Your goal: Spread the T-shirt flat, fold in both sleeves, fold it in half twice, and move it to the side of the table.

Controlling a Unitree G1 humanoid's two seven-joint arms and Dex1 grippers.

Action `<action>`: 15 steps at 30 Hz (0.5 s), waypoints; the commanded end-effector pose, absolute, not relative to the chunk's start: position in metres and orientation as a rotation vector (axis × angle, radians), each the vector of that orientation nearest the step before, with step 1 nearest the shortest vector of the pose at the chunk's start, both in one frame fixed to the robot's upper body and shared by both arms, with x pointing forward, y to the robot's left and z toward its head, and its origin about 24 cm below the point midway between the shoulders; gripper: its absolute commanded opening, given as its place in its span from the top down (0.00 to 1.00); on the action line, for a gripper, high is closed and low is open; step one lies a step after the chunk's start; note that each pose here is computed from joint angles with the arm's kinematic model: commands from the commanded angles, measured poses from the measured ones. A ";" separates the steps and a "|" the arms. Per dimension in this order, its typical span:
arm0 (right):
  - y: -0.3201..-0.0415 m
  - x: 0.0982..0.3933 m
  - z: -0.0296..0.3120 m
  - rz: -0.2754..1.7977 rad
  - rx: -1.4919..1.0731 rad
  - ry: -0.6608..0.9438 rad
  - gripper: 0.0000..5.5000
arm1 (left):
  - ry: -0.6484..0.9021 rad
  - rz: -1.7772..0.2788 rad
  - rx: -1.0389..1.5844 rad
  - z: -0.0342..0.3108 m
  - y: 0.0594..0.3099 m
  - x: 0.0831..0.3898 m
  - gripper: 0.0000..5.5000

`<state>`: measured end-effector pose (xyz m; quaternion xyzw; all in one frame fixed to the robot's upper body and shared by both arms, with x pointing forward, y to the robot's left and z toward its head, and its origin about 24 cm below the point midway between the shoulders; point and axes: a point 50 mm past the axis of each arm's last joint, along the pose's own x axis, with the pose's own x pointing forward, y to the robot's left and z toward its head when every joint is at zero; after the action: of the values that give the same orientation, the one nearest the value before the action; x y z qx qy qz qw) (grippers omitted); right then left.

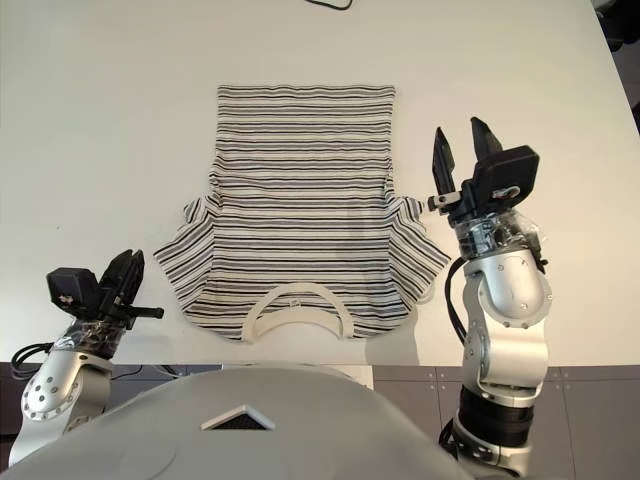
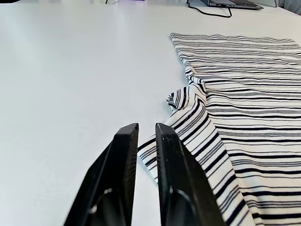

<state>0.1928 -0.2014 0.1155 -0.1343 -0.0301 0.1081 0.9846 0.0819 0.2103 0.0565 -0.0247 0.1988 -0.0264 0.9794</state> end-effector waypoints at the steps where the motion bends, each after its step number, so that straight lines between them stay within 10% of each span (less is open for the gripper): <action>1: -0.197 0.199 0.116 0.270 -0.286 -0.081 0.65 | 0.493 -0.064 -0.108 0.039 0.220 0.076 0.88; 15: -0.182 0.209 0.109 0.367 -0.267 -0.073 0.65 | 0.567 -0.096 -0.320 0.011 0.225 0.101 0.79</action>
<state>0.2069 -0.1843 0.1084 -0.1265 -0.0325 0.1735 0.9761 0.0995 0.2245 0.0171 -0.1485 0.2611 -0.0515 0.9524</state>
